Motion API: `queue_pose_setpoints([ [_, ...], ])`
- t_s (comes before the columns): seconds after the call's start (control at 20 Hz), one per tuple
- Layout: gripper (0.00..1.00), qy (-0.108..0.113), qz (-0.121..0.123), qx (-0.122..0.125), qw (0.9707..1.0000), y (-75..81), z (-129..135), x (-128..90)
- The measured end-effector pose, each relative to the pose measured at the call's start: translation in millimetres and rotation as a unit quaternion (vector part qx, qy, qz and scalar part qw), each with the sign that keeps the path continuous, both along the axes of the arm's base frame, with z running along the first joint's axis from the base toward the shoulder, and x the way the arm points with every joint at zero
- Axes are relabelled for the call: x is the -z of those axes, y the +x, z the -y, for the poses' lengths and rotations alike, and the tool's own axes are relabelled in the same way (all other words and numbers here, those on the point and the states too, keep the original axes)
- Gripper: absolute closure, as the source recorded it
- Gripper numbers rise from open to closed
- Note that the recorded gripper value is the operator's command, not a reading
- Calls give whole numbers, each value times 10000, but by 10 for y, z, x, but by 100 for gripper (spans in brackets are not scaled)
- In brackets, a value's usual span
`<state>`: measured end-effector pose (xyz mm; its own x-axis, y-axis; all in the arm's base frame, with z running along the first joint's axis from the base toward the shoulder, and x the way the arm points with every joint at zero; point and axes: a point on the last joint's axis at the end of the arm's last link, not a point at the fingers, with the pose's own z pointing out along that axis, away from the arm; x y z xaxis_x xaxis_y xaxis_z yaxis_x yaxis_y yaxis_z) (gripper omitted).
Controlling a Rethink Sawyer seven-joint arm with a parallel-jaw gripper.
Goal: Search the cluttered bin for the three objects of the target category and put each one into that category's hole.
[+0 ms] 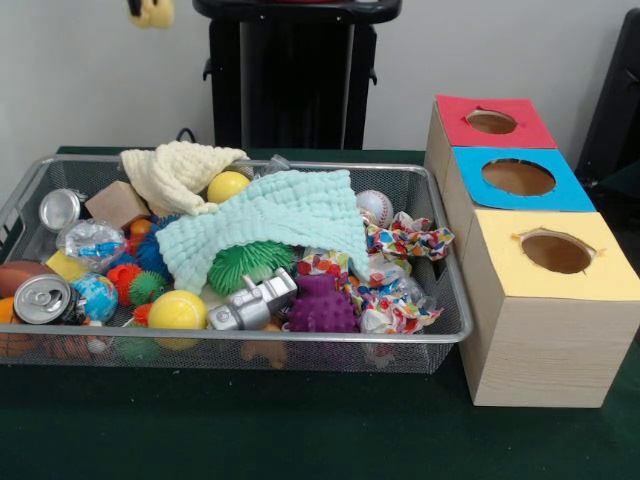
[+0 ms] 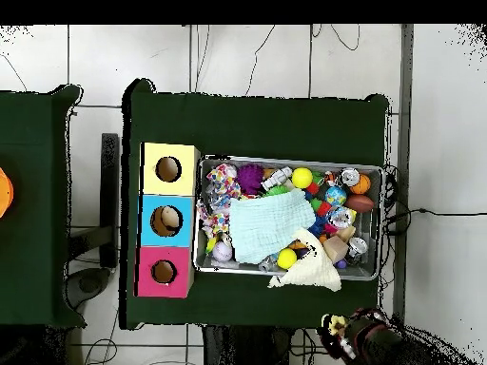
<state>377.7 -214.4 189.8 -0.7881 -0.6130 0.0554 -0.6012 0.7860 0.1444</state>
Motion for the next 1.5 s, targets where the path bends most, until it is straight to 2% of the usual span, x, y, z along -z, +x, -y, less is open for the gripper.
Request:
queue_pose_setpoints([
  [0.15,100,-55,70,388,9992,-99,-227,-21],
  [0.2,100,-89,134,589,9981,-153,-358,-4],
  [0.3,100,-112,179,702,9973,-191,-445,23],
  [0.4,100,-192,318,887,9954,-275,-625,132],
  [0.55,100,-262,471,1024,9933,-339,-741,267],
  [0.8,100,-343,825,1375,9865,-503,-1013,612],
  [0.9,100,-328,874,1462,9848,-552,-1107,683],
  [0.95,100,-281,894,1565,9832,-626,-1262,763],
  [1.15,100,-90,720,1705,9827,-820,-1639,840],
  [1.4,100,43,453,1791,9828,-1024,-1957,759],
  [1.45,100,-4,438,1896,9809,-1049,-2032,702],
  [1.5,100,-88,514,2000,9784,-999,-2019,680],
])
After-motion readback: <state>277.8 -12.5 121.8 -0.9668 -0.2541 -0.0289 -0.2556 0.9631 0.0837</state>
